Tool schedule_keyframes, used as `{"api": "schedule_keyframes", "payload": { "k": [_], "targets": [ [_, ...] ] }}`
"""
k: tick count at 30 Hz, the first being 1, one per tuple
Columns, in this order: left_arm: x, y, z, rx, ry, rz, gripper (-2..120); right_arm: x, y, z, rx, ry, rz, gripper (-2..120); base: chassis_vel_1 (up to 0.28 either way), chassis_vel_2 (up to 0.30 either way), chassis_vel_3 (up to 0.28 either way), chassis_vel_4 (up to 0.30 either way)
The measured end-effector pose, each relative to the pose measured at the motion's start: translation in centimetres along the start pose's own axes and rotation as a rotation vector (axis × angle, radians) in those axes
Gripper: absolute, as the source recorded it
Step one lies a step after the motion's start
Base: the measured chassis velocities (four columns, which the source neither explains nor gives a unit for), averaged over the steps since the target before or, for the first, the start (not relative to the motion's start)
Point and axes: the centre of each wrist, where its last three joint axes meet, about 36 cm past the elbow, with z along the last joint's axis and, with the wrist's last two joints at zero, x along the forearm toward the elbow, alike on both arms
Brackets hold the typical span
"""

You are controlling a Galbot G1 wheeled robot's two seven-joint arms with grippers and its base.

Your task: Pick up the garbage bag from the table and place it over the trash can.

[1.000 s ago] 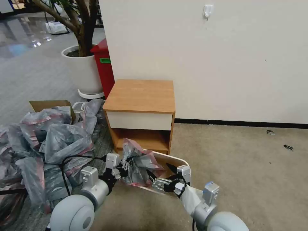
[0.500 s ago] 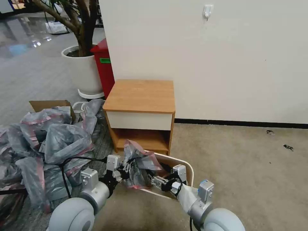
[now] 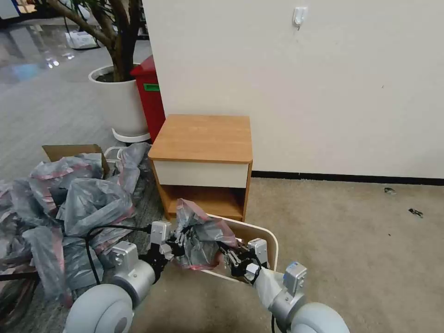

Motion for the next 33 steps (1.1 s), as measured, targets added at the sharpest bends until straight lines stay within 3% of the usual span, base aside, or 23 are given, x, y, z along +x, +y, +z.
{"api": "schedule_keyframes", "payload": {
  "k": [2, 8, 17, 23, 33],
  "targets": [
    [-0.1, 0.1, 0.0, 0.002, -0.002, -0.002, 4, 0.0, 0.0, 0.0, 0.005, -0.004, 0.000, 0, 0.000, 0.000, 0.000, 0.000],
    [-0.3, 0.4, 0.1, 0.000, 0.006, -0.007, 4, 0.5, 0.3, 0.1, 0.033, -0.040, -0.024, 0, 0.000, 0.000, 0.000, 0.000],
    [-0.4, 0.7, 0.5, -0.039, 0.033, -0.009, 4, 2.1, 0.9, -2.5, 0.042, -0.200, -0.135, 0, 0.000, 0.000, 0.000, 0.000],
    [-0.3, 0.3, 0.5, -0.055, 0.037, 0.003, 4, 2.5, -1.4, -4.9, 0.009, -0.260, -0.105, 0, 0.000, 0.000, 0.000, 0.000],
    [0.3, 0.7, -0.1, -0.047, 0.014, -0.003, 4, 3.6, -4.9, -5.8, 0.005, -0.238, -0.027, 0, 0.000, 0.000, 0.000, 0.000]
  ]
}}
